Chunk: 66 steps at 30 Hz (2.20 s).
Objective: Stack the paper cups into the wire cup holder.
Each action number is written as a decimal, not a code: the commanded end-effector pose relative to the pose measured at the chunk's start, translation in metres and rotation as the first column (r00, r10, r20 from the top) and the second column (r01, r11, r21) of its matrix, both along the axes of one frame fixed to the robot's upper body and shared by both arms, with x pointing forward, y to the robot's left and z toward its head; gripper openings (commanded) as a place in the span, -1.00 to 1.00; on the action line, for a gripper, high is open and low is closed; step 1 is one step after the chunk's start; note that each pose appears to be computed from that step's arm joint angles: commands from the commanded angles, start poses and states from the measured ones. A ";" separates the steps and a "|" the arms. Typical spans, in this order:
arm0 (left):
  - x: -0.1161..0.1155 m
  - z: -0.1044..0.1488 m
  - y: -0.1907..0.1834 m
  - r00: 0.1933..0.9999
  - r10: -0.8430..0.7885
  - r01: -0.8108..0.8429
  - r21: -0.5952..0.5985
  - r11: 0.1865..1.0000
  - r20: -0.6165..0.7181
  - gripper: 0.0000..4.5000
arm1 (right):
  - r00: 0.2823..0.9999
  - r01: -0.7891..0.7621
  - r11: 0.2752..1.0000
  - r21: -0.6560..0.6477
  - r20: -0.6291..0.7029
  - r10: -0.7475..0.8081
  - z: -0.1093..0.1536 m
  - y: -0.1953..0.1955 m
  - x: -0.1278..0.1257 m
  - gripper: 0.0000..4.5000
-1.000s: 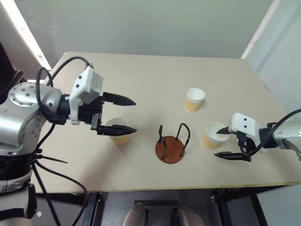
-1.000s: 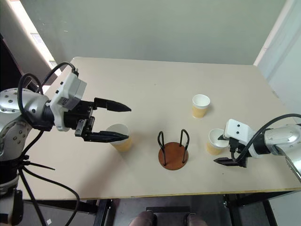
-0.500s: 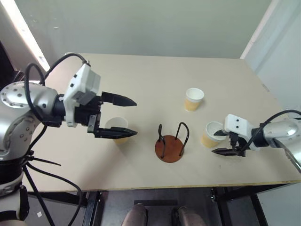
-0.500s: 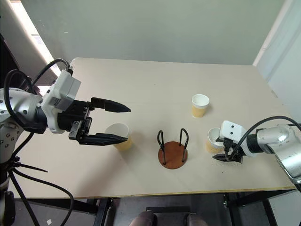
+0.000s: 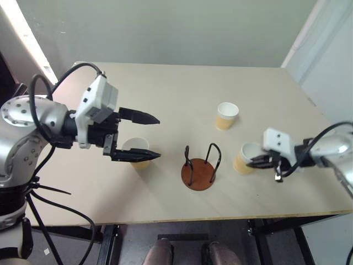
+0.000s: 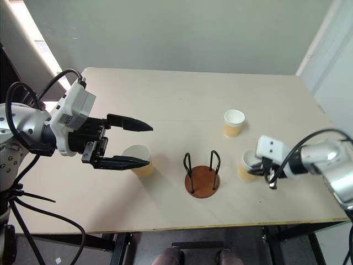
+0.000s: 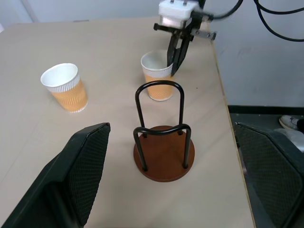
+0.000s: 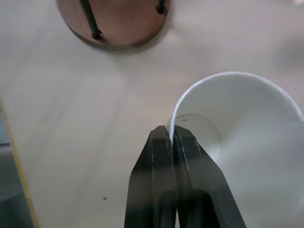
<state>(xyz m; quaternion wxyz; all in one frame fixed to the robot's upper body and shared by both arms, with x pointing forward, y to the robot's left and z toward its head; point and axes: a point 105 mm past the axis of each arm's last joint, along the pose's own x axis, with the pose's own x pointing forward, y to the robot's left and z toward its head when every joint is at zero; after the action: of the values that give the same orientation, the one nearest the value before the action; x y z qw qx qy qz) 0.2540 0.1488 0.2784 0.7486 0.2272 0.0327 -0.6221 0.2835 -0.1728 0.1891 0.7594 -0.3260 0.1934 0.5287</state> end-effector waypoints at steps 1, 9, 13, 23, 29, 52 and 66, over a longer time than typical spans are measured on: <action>0.000 0.006 0.002 0.999 0.005 -0.005 0.010 1.000 0.043 1.00 | 0.985 -0.109 0.990 0.090 0.142 0.096 0.065 0.013 -0.010 -0.99; 0.003 0.000 -0.001 0.999 0.001 -0.002 0.002 1.000 0.040 1.00 | 0.876 -0.424 0.903 0.068 0.285 0.389 0.123 0.069 -0.030 -0.99; 0.002 -0.003 -0.001 0.999 0.007 -0.007 0.004 1.000 0.038 1.00 | 0.838 -0.507 0.862 0.015 0.243 0.489 0.112 0.084 -0.033 -0.99; -0.005 -0.004 0.007 0.999 0.037 -0.037 0.003 0.999 0.032 1.00 | 0.807 -0.573 0.819 -0.026 0.152 0.570 0.089 0.089 -0.037 -0.99; -0.005 -0.005 0.014 0.997 0.074 -0.075 0.024 0.997 0.031 1.00 | 0.801 -0.580 0.813 -0.049 0.144 0.581 0.079 0.093 -0.033 -0.99; 0.062 0.001 0.007 0.933 0.320 -0.314 -0.062 0.948 0.168 1.00 | 0.917 -0.122 0.993 0.005 0.383 0.111 0.110 0.047 0.082 0.93; 0.058 -0.010 -0.016 0.952 0.262 -0.260 -0.033 0.965 0.161 1.00 | 0.923 0.080 0.982 -0.173 0.386 -0.007 0.047 0.026 0.156 0.93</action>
<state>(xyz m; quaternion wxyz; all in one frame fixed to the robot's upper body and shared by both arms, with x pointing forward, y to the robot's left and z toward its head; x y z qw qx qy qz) 0.3182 0.1324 0.2563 0.8265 0.2559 0.0169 -0.5011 0.4370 -0.1477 0.2193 0.7608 -0.4711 0.1209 0.4296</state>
